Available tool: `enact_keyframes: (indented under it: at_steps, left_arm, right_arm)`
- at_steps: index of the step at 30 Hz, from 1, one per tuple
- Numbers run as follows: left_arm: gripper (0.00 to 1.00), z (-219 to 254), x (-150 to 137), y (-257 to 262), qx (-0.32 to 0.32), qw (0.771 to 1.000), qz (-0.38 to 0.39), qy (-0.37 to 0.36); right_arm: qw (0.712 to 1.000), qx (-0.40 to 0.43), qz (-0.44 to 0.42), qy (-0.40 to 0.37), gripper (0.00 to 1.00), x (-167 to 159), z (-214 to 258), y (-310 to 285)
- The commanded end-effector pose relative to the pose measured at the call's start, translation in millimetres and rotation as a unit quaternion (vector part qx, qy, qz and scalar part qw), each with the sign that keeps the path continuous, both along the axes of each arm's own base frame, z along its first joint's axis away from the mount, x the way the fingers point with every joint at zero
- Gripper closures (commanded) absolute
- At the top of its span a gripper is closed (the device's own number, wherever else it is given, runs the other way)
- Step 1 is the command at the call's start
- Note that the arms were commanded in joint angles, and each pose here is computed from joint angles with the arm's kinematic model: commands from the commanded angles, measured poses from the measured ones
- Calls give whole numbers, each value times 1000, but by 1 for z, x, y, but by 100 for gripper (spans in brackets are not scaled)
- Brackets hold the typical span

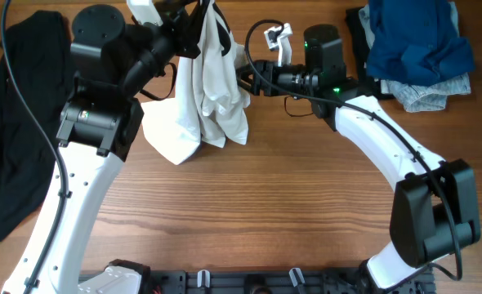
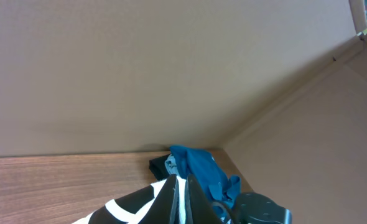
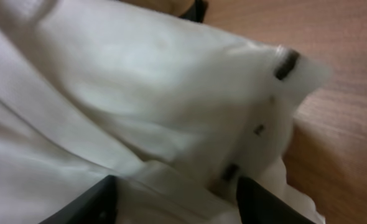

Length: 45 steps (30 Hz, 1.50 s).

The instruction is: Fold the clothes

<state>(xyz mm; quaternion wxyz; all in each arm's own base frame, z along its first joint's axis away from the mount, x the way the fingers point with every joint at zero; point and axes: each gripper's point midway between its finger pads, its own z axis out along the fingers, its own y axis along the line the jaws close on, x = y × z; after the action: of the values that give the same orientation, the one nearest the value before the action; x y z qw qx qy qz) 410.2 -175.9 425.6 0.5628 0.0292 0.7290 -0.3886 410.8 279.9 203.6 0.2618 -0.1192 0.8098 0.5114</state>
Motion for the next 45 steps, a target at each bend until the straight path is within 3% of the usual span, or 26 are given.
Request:
enact_keyframes:
  at_steps: [1, 2, 4, 6, 7, 8, 10, 13, 20, 28, 29, 31, 34, 36, 45]
  left_arm:
    - [96, 15, -4, 2, -8, 1000, 7, -16]
    - [96, 15, -4, 2, -8, 1000, 7, -16]
    - [96, 15, -3, 3, -8, 1000, 11, -16]
    - [96, 15, -1, 5, -8, 1000, 19, -17]
    - [96, 15, -1, 6, -8, 1000, 20, -17]
    - [96, 15, -1, 6, -8, 1000, 20, -17]
    - [96, 15, -1, 6, -8, 1000, 20, -17]
    - [96, 15, -1, 6, -8, 1000, 20, -16]
    - [96, 15, -1, 6, -8, 1000, 20, -16]
    - [96, 12, -1, 6, -6, 1000, 20, -11]
    - [96, 12, -1, 6, -6, 1000, 20, -10]
    - [96, 12, -1, 6, -6, 1000, 20, -10]
    - [96, 11, -1, 6, -5, 1000, 20, -9]
    - [96, 9, 0, 7, -2, 1000, 24, -6]
    - [96, -15, 18, 12, 22, 998, 56, 15]
  right_arm:
    - [1000, 19, 10, 6, 62, 0, 2, 5]
    - [1000, 19, 9, 3, 75, 1, 3, 5]
    - [1000, 11, -8, 3, 78, 6, -1, 1]
    - [999, -8, -38, 9, 71, 15, -9, -9]
    - [998, -20, -55, 13, 63, 19, -14, -15]
    - [996, -35, -77, 16, 46, 25, -20, -23]
    - [995, -49, -85, 9, 33, 30, -27, -28]
    - [995, -48, -82, 10, 30, 35, -37, -26]
    - [999, 38, -18, -6, 30, 39, -34, 0]
    - [978, 160, 98, -90, 30, 15, 39, 17]
    - [976, 165, 109, -90, 31, 11, 42, 18]
    - [974, 168, 124, -91, 43, 6, 44, 18]
    - [973, 169, 130, -92, 84, 4, 45, 17]
    - [973, 168, 126, -93, 94, 7, 45, 13]
    - [986, 129, 71, -74, 96, 34, 20, -33]
